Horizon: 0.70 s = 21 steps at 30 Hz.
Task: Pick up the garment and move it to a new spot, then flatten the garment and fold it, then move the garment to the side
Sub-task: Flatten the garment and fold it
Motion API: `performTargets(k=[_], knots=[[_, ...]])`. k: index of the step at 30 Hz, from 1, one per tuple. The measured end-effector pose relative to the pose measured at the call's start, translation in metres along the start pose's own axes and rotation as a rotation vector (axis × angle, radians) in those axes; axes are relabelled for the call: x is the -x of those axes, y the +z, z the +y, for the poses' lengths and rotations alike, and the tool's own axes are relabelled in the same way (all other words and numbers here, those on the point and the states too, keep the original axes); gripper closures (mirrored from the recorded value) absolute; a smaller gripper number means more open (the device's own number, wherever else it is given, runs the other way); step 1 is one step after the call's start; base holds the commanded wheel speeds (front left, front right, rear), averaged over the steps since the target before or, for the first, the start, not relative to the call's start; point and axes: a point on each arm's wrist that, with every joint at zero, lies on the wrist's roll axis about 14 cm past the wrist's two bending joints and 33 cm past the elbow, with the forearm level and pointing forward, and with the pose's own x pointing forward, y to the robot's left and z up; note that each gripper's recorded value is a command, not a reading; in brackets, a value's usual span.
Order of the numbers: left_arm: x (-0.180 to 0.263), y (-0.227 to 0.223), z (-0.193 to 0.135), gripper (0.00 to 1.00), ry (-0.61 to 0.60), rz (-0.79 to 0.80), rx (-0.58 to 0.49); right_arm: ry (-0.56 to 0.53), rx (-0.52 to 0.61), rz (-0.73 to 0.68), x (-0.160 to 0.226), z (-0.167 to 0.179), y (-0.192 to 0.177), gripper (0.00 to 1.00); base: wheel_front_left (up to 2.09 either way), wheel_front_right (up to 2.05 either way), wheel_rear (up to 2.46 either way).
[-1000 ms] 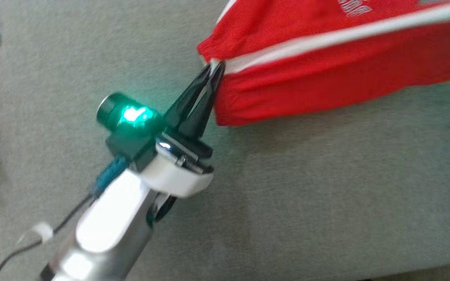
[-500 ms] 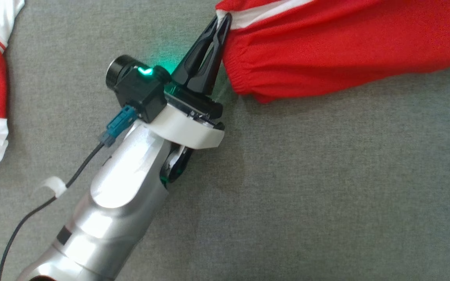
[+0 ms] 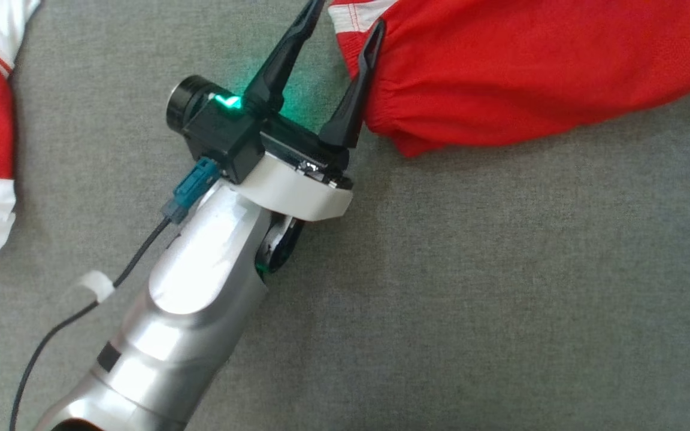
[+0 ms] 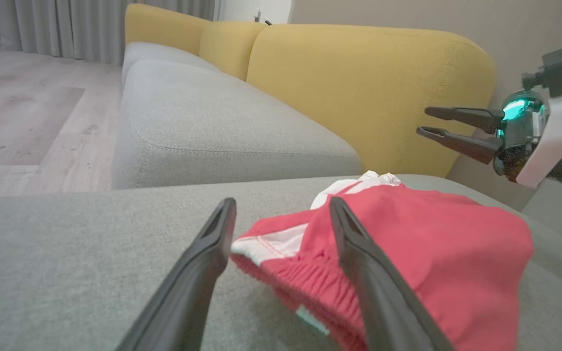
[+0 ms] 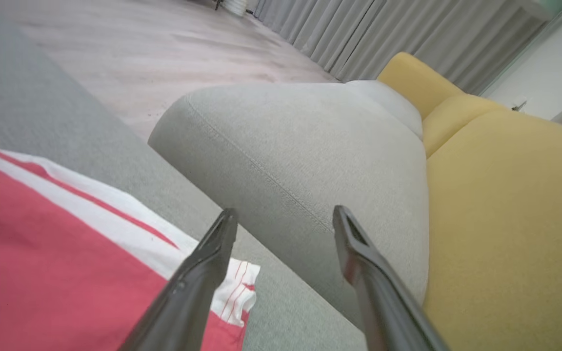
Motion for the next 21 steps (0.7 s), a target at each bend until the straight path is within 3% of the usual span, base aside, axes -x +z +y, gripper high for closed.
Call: performTargets(k=[4, 9, 12, 21], knots=[[0.002, 0.025, 0.007, 0.00, 0.063, -0.071, -0.068, -0.049, -0.160, 0.013, 0.011, 0.004, -0.010, 0.00, 0.00, 0.00, 0.00], [0.027, 0.053, 0.018, 0.00, 0.202, -0.152, -0.154, -0.035, -0.393, 0.183, 0.040, 0.047, -0.060, 0.00, 0.00, 0.00, 0.00], [0.049, 0.059, 0.020, 0.00, 0.274, -0.167, -0.173, -0.041, -0.502, 0.236, 0.041, 0.055, -0.065, 0.00, 0.00, 0.00, 0.00], [0.099, 0.069, 0.012, 0.00, 0.400, -0.176, -0.212, -0.098, -0.682, 0.422, 0.046, 0.055, -0.090, 0.00, 0.00, 0.00, 0.00]])
